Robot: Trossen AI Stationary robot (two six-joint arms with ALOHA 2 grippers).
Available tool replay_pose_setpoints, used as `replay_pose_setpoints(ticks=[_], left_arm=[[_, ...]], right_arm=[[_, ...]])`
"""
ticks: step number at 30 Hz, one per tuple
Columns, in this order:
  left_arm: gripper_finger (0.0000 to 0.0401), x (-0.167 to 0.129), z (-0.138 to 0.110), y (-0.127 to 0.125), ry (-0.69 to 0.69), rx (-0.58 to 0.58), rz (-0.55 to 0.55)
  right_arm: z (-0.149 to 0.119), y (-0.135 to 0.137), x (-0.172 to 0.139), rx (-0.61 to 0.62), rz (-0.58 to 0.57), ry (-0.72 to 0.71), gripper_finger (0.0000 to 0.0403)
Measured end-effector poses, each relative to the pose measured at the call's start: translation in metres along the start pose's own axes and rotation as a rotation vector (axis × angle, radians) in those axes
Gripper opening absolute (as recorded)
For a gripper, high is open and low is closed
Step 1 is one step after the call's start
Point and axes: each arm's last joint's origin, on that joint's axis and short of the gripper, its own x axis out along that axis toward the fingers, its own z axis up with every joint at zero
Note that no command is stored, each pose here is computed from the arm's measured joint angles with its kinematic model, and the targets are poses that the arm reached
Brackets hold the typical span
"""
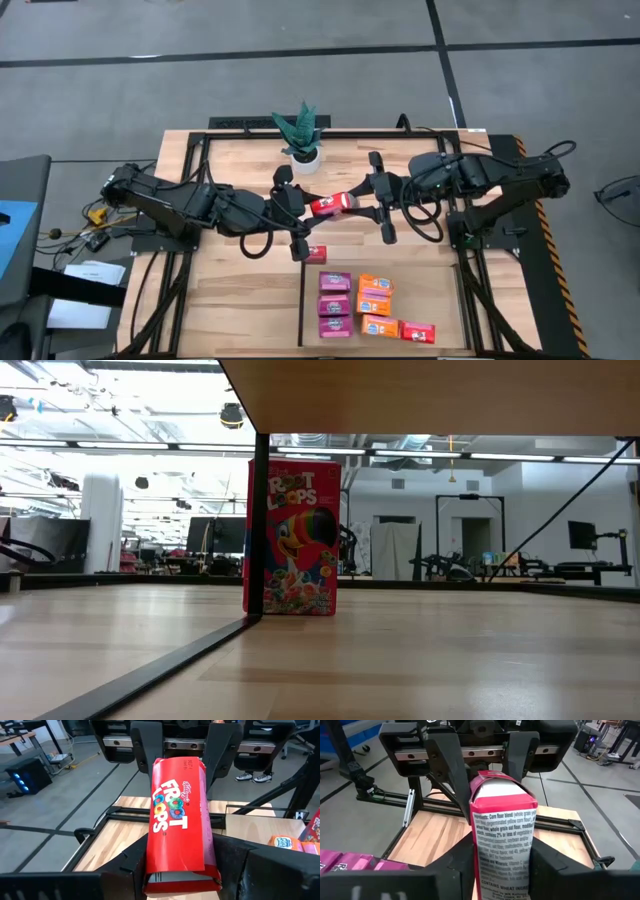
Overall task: Stack cereal on shelf
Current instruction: Put the red cereal box on the middle right shelf
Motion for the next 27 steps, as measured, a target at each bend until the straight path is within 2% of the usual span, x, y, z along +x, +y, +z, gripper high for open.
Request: replay_pose_setpoints(ticks=[3,6,12,17,23,27], left_arm=[[0.0146,0.0,-0.001,-0.001,0.007,0.017,-0.022],[0.0163,0.001,-0.002,0.0,0.021,0.03,-0.06],[0.0249,0.005,-0.003,0.003,0.037,0.003,-0.158],[0.03,0.008,-0.007,0.009,0.076,-0.025,-0.12],[0.0313,0.004,-0.006,0.013,0.089,-0.029,-0.104],[0.0313,-0.002,-0.006,0.018,0.11,-0.064,-0.063]], right_arm=[[0.0,0.0,0.0,-0.001,0.003,0.001,0.015],[-0.001,0.001,0.0,-0.001,0.012,0.004,0.0156],[0.0,0.001,0.0,-0.001,0.026,0.002,0.0161],[0.001,0.0,-0.002,0.007,0.02,-0.014,0.015],[0.007,-0.002,-0.018,0.029,0.018,-0.053,0.0152],[0.012,-0.001,-0.049,0.087,0.041,-0.077,0.0165]])
